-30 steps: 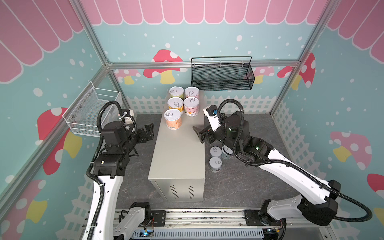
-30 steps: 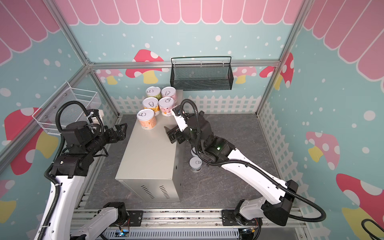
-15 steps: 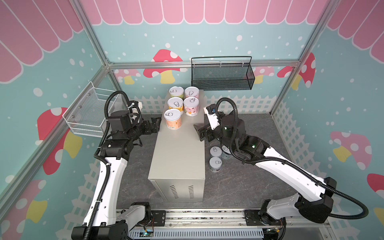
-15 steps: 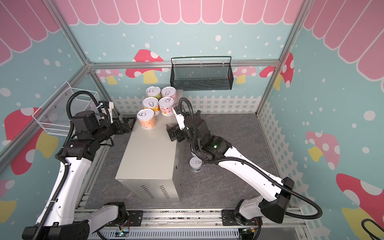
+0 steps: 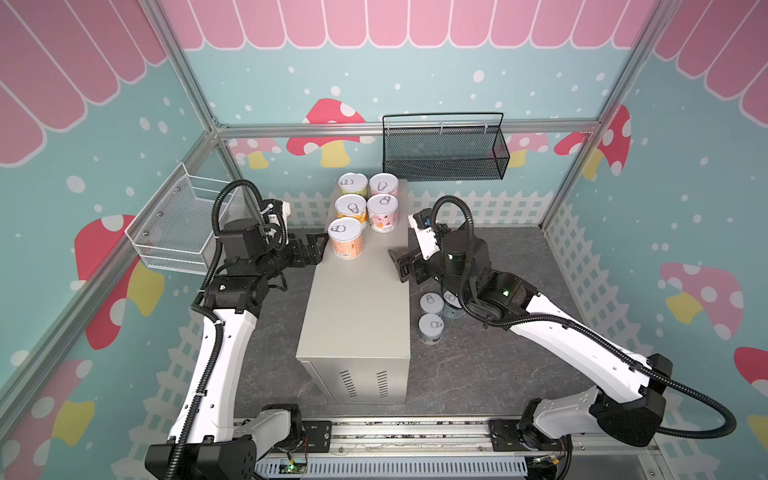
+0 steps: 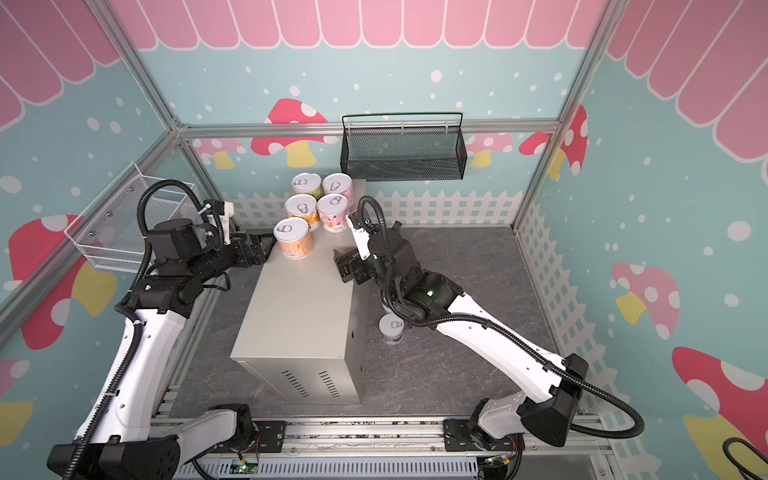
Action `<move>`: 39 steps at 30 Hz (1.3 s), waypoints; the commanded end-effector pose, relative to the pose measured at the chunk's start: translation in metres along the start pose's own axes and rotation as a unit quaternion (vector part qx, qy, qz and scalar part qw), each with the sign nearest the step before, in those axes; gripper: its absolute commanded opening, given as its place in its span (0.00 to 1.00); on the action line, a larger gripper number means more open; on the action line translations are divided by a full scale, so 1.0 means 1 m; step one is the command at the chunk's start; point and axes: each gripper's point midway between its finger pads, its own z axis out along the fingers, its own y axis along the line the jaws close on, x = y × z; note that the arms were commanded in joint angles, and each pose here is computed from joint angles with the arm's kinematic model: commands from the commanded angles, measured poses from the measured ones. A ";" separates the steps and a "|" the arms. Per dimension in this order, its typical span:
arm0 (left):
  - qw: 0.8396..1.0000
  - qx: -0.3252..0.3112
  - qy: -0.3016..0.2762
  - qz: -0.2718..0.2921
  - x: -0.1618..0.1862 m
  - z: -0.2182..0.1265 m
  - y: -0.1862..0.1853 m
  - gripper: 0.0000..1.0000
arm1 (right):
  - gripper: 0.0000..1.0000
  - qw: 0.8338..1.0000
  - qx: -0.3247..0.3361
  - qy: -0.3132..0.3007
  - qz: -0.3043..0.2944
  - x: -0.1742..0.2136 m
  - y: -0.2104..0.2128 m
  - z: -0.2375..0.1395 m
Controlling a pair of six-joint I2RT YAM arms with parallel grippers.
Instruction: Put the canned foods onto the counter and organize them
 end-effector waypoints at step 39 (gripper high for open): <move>0.999 0.033 0.027 0.000 0.015 0.013 -0.012 0.99 | 0.99 1.000 0.000 -0.016 0.010 -0.002 -0.005 -0.012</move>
